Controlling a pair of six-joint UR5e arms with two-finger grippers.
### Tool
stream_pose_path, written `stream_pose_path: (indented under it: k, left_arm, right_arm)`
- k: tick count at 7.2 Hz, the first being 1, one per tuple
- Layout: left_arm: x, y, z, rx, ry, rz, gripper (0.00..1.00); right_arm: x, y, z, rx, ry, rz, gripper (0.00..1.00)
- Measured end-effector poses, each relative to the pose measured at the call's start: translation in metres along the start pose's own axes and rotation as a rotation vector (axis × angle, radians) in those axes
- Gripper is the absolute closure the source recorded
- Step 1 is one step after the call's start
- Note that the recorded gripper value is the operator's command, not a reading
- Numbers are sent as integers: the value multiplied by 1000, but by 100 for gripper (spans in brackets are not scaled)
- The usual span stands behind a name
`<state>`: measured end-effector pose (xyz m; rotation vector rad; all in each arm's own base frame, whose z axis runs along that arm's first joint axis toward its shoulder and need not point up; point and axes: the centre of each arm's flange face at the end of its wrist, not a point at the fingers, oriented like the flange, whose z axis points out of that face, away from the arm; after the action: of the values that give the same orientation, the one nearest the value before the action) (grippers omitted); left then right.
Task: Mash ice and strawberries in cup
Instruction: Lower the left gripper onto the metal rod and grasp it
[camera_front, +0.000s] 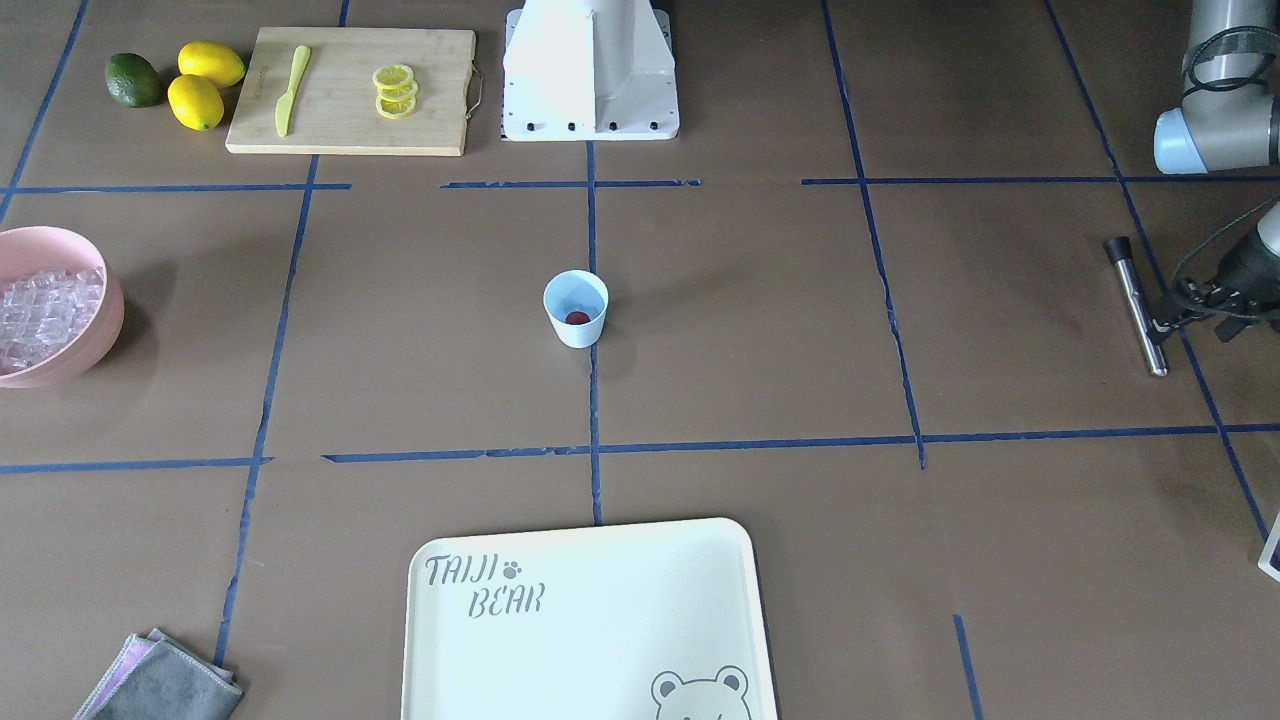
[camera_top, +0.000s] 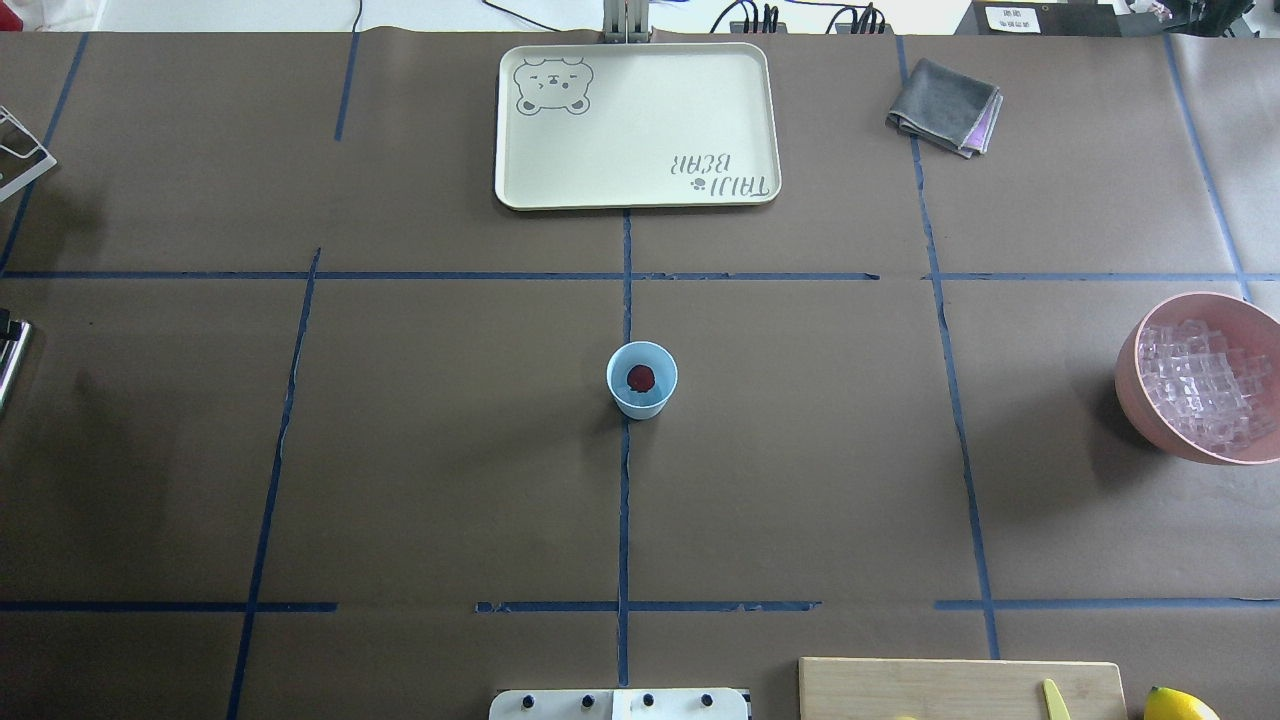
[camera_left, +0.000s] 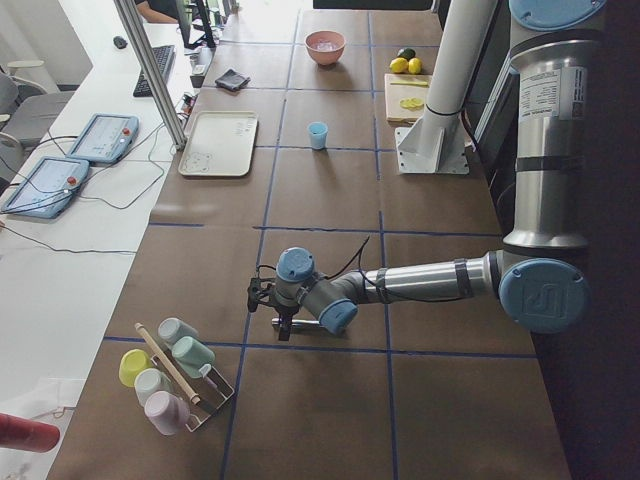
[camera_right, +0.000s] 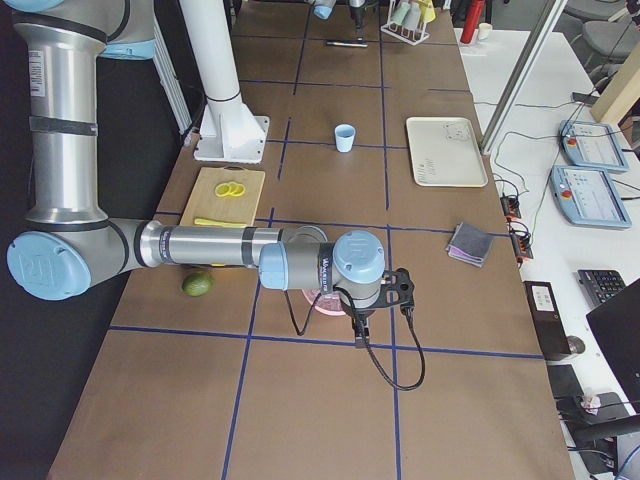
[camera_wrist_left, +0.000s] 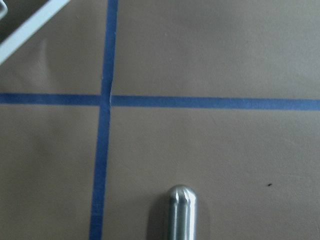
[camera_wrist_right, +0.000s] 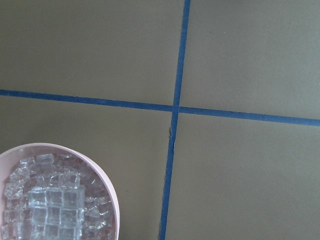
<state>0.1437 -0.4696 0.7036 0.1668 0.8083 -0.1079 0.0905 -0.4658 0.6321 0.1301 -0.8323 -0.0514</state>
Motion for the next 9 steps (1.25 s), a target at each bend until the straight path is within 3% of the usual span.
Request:
stream_pose_path:
  k: [2, 6, 7, 9]
  left_arm:
    - [4, 7, 11, 0, 19, -7, 0]
    - [2, 12, 12, -4, 21, -2, 36]
    - [0, 13, 11, -4, 19, -3, 47]
    - [-3, 15, 11, -5, 16, -5, 89]
  right_arm:
    - [0, -1, 0, 1, 1, -2, 1]
    - [-2, -2, -2, 3, 2, -5, 1]
    - [-2, -2, -2, 3, 2, -5, 1]
    - [-2, -2, -2, 5, 2, -7, 1]
